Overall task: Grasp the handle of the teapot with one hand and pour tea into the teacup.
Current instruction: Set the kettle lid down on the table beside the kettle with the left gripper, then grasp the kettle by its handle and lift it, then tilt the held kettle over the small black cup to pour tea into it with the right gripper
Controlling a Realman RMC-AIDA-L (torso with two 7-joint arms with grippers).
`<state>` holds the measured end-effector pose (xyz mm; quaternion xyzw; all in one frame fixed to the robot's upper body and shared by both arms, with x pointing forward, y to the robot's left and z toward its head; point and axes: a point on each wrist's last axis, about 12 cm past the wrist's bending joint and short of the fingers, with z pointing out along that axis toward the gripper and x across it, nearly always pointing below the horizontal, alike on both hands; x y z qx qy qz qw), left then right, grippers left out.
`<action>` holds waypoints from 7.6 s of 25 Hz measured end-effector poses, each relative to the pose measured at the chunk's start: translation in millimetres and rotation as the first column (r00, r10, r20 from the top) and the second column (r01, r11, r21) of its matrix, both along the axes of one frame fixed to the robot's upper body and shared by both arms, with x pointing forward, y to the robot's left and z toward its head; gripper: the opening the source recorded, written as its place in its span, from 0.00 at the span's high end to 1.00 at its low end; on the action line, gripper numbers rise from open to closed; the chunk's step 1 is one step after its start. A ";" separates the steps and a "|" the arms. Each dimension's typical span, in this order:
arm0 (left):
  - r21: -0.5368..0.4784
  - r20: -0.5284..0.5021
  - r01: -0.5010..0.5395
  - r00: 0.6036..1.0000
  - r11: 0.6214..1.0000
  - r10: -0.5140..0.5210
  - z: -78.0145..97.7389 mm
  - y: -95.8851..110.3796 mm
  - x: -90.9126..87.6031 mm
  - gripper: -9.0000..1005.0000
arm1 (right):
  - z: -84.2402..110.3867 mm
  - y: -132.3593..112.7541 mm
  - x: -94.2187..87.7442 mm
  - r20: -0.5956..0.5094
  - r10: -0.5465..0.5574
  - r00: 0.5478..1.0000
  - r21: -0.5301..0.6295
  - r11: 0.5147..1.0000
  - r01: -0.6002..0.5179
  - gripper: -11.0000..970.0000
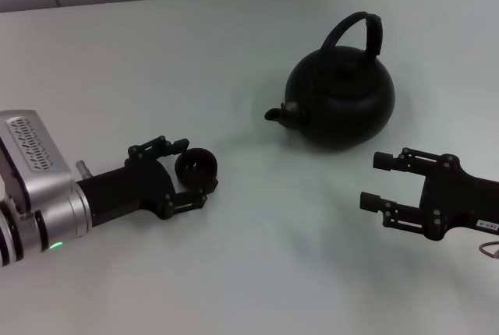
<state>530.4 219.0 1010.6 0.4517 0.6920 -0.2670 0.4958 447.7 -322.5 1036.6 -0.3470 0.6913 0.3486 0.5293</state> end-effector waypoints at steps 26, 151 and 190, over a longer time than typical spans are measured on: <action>-0.298 0.029 -0.033 0.999 0.954 0.043 62.5 146.9 -96.7 0.19 | 6.0 3.7 1.2 0.024 -0.003 1.000 0.060 0.998 0.002 0.30; -0.173 -0.005 -0.121 0.992 0.977 0.122 33.7 144.0 -109.2 0.19 | 49.9 83.2 170.2 0.180 -0.283 0.942 0.010 0.958 0.286 0.91; -0.185 0.003 -0.136 0.990 0.973 0.139 35.6 143.8 -106.1 0.19 | 55.2 103.0 165.4 0.488 -0.010 0.873 -0.215 0.968 0.131 0.91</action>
